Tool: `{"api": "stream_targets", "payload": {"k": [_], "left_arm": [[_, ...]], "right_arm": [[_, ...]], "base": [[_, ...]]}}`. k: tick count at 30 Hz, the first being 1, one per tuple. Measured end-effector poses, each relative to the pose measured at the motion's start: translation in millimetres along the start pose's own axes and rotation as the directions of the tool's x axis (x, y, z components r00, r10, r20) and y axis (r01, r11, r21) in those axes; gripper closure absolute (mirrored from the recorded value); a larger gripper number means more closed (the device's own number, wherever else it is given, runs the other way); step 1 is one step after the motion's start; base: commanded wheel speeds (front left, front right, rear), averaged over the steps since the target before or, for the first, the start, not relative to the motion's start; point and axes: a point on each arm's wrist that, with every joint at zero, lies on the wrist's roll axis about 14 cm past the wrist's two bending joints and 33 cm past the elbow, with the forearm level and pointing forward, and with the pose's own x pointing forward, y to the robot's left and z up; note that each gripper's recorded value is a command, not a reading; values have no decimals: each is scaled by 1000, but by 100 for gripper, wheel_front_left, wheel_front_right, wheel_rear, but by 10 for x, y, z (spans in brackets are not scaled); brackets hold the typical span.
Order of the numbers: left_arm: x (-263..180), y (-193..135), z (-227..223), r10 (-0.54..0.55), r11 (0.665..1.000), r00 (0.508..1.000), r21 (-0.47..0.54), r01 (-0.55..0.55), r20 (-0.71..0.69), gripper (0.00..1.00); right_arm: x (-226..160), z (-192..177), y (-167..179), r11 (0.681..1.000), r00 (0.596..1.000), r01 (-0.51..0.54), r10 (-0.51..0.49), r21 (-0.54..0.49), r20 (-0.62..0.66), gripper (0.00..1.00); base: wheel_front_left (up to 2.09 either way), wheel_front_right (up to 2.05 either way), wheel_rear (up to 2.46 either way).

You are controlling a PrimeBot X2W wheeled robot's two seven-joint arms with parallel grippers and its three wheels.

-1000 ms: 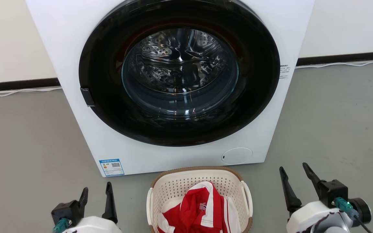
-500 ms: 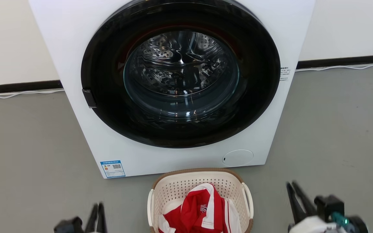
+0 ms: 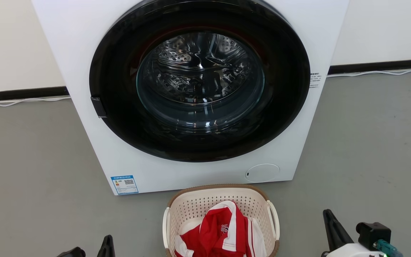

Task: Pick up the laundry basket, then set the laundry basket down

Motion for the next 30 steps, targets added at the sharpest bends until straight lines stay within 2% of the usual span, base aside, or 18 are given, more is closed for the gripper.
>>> {"api": "stream_targets", "payload": {"k": [16, 24, 30], "left_arm": [[29, 31, 9, 12, 985, 999, -173, -17, -29, 100], [49, 27, 26, 7, 969, 999, -248, -16, -38, 100], [77, 12, 58, 2, 948, 999, -318, -14, -41, 100]], "right_arm": [[36, 88, -70, 980, 999, 38, -42, 198, 14, 100], [54, 109, -91, 958, 998, 49, -54, 284, 10, 100], [69, 150, -107, 928, 998, 53, -65, 369, 18, 100]], "base": [[0, 0, 0], [0, 0, 0], [0, 0, 0]]}}
